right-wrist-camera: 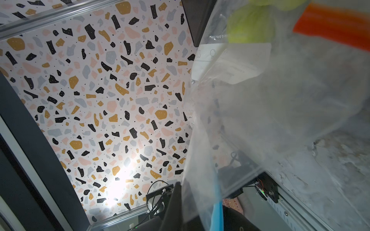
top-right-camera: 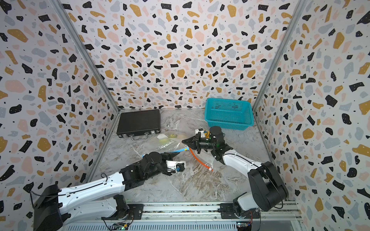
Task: Open the zip-top bag and take out the pear
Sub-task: Pick up the zipper food storage bag at the center of the board.
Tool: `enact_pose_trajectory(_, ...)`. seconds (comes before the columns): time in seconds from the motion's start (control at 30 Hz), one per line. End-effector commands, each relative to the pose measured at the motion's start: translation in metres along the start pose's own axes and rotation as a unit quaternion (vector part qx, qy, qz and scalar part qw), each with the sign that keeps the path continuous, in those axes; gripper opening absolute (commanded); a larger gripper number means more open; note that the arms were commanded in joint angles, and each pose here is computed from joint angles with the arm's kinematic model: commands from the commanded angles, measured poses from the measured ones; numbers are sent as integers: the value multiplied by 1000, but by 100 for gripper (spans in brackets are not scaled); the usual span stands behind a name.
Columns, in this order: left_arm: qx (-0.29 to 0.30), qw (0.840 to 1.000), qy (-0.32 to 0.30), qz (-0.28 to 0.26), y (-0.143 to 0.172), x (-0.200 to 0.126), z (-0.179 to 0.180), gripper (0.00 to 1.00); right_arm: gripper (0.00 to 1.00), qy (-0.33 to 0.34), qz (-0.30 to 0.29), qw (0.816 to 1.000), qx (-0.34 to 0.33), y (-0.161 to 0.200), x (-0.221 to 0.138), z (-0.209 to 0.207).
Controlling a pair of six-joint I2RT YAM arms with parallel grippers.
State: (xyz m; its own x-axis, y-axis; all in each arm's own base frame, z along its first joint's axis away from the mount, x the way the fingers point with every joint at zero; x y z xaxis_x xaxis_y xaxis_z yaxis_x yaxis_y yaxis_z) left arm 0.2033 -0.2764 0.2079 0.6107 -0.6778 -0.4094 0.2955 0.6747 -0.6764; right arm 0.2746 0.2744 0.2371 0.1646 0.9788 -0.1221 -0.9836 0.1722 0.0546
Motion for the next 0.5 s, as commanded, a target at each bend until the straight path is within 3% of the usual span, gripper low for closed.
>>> enact_pose_trajectory(0.0, 11, 994, -106, -20, -13, 4, 33, 54, 0, -43, -8, 999, -20, 3, -7, 25)
enact_pose_trajectory(0.1, 11, 991, -134, -21, -16, 6, 42, 53, 0, -50, -9, 998, -24, 6, -10, 28)
enact_pose_trajectory(0.33, -4, 990, -137, -17, -12, 16, 44, 50, 0, -78, -12, 997, -24, 10, -15, 39)
enact_pose_trajectory(0.47, -8, 988, -156, -20, -14, 16, 55, 44, 0, -83, -13, 996, -25, 14, -19, 41)
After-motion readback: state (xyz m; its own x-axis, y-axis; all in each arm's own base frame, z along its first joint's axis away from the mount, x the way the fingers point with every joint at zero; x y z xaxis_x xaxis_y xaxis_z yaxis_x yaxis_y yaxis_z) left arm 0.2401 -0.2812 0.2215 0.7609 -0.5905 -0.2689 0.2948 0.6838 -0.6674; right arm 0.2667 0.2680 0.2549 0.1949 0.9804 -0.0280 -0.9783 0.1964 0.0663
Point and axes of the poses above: each gripper's point midway between its finger pads, its own x axis out along the fingers, its own z axis along the line the jaws close on, y = z × x, the point moved 3 cm from there along -x, back along the fingers, and after that the axes turned 11 degrees about -x, right-handed, at the moved point
